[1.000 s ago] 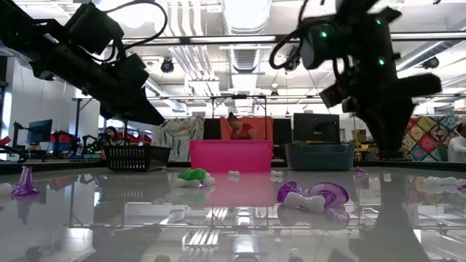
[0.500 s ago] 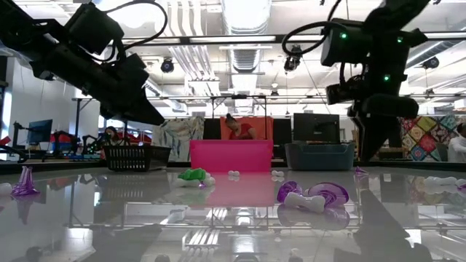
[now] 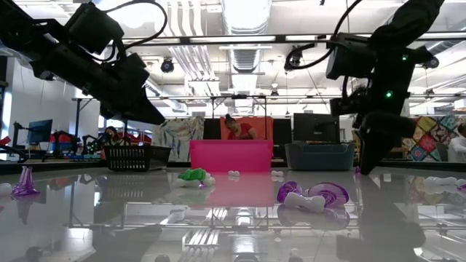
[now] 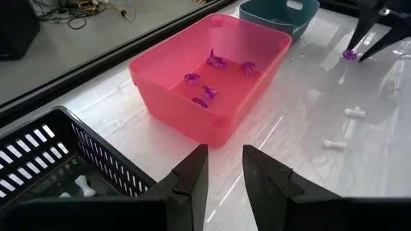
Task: Sort Halloween decoration
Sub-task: Put the purple hat toy into the pink bin
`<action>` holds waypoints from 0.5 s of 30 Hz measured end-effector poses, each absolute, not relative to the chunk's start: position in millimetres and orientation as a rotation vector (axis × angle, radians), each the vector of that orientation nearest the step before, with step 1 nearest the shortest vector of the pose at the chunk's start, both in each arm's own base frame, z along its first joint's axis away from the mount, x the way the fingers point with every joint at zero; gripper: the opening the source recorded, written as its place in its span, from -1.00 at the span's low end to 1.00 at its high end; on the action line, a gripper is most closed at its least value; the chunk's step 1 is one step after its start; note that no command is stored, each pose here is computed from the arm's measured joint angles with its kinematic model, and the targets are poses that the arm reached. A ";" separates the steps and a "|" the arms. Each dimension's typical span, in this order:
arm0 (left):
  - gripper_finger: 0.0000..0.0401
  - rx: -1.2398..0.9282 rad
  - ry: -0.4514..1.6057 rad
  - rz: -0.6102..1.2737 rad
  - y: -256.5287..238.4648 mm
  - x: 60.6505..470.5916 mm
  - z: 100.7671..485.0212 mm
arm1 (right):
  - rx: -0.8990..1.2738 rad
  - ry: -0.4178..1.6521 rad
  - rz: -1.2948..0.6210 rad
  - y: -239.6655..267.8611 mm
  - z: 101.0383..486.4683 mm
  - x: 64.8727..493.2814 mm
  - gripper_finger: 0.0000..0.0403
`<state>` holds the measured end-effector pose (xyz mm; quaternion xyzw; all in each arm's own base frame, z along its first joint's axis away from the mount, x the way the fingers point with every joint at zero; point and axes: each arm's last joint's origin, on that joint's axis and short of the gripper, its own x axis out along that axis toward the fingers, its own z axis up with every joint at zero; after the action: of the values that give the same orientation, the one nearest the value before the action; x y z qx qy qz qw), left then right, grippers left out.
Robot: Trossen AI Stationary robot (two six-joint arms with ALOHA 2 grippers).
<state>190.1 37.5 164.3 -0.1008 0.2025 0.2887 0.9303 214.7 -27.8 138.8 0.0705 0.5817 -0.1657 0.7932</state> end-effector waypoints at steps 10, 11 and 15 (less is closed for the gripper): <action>-0.61 -0.209 0.411 0.591 37.5 190.3 164.6 | 0.158 1.277 -0.351 -28.6 129.4 219.0 -0.76; -0.61 -0.209 0.411 0.591 37.5 190.3 164.5 | 0.159 1.276 -0.350 -28.5 129.4 219.1 -0.82; -0.61 -0.209 0.411 0.592 37.5 190.2 164.5 | 0.166 1.271 -0.341 -28.3 129.8 219.3 -0.94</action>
<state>190.2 37.5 164.5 -0.1021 0.2009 0.2889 0.9304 219.3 -28.3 129.8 0.0770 0.5901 -0.1584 0.7879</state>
